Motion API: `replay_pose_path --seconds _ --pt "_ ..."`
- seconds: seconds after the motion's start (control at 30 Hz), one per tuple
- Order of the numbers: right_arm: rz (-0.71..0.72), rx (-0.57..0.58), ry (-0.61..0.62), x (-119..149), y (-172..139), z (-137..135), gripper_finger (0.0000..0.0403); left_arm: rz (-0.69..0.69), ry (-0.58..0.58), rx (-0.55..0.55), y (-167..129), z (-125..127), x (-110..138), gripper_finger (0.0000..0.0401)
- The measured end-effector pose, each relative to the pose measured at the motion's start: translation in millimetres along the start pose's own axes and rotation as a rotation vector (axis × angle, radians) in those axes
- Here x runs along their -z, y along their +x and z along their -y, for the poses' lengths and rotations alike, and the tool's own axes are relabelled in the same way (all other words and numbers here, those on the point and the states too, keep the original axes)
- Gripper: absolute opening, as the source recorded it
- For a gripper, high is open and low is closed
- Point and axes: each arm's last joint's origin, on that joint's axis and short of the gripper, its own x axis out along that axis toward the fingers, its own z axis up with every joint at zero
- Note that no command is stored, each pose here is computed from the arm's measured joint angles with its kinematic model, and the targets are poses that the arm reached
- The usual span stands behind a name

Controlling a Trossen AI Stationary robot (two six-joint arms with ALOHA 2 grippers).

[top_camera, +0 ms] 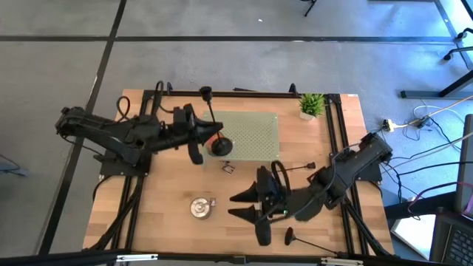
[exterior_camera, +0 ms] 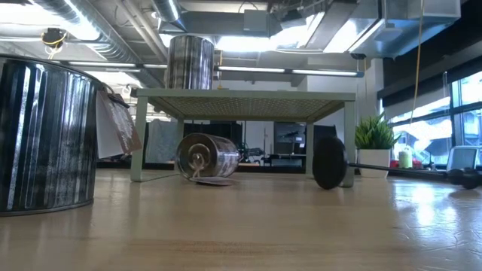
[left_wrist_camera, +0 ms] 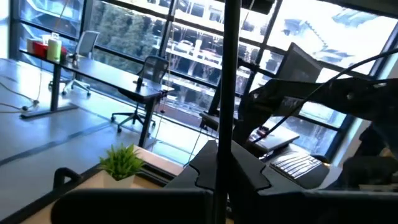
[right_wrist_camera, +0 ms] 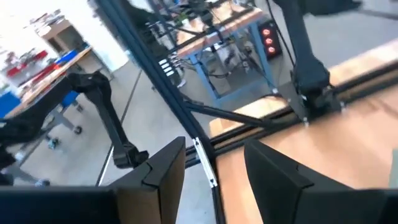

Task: Pick & Place candle stick holders
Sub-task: Put the top candle holder on the shelf

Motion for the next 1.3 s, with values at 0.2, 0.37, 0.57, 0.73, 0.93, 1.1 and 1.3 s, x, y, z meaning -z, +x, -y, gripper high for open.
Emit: replay_pose_path --seconds 0.2,0.37,0.57,0.73,0.93,1.1,1.3 --pt "-0.013 -0.04 -0.113 -22 -10 13 0.0169 -0.01 -0.013 0.006 6 -11 -2 0.001" --pt "-0.066 -0.005 -0.182 -28 -13 27 0.0169 -0.011 -0.015 0.012 7 -13 -3 0.001" --pt "-0.124 0.077 -0.22 -29 -9 43 0.0169 -0.031 -0.003 -0.004 8 -16 -1 0.001" --pt "-0.144 0.11 -0.235 -30 -7 51 0.0169 -0.047 0.003 -0.035 10 -21 0 0.001" --pt "-0.143 0.112 -0.27 -35 -4 57 0.0169 -0.048 0.002 -0.059 12 -26 0 0.001" --pt "-0.137 0.116 -0.299 -39 -1 62 0.0169 -0.065 0.014 -0.079 14 -32 0 0.001" --pt "-0.13 0.131 -0.311 -43 1 68 0.0169 -0.078 0.024 -0.086 16 -40 -1 0.001"
